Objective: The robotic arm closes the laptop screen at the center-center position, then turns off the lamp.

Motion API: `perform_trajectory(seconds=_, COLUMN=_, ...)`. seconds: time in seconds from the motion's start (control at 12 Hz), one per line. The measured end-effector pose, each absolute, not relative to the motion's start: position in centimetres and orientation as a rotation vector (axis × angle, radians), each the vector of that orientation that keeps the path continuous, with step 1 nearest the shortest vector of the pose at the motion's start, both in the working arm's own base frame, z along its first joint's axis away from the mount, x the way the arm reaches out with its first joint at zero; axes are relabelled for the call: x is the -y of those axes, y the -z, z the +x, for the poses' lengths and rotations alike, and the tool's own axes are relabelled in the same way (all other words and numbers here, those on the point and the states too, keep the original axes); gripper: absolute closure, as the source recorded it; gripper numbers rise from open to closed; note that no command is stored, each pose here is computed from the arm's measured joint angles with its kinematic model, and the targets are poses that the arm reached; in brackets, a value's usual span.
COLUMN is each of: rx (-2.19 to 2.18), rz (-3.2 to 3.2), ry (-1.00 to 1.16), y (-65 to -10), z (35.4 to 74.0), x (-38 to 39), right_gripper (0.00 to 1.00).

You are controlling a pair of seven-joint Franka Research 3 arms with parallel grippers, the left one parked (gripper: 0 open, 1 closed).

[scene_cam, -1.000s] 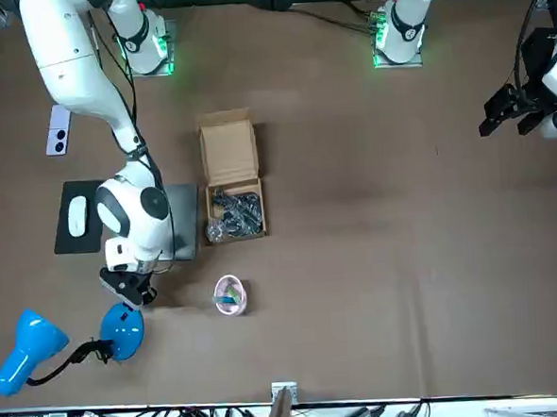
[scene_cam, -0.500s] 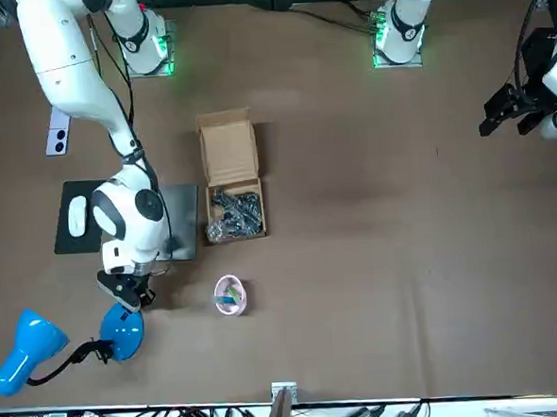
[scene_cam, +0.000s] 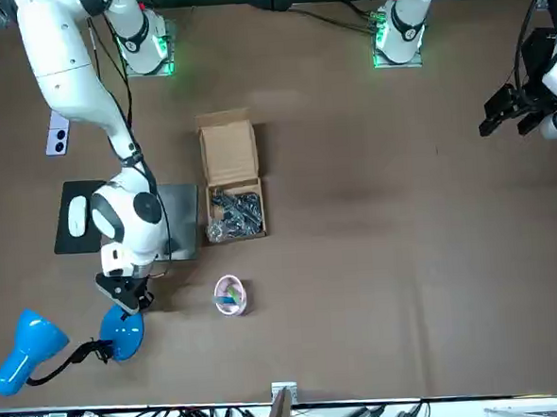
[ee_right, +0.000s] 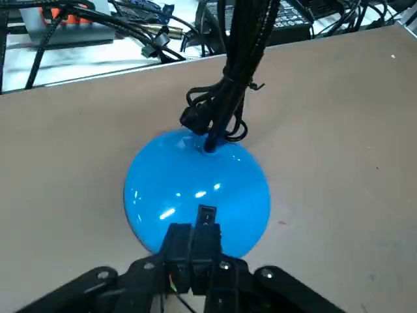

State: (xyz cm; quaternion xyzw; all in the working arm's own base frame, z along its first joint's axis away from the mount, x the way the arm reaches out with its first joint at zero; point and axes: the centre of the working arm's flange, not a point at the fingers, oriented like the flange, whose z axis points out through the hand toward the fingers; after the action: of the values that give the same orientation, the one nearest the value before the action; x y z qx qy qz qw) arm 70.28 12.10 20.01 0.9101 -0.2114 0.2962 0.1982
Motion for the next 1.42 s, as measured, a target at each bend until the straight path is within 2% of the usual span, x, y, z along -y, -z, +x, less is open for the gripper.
perform_trajectory(seconds=1.42, rx=0.597, rz=2.558, ry=-0.846, y=-19.14, z=71.19, x=-11.15, right_gripper=0.98)
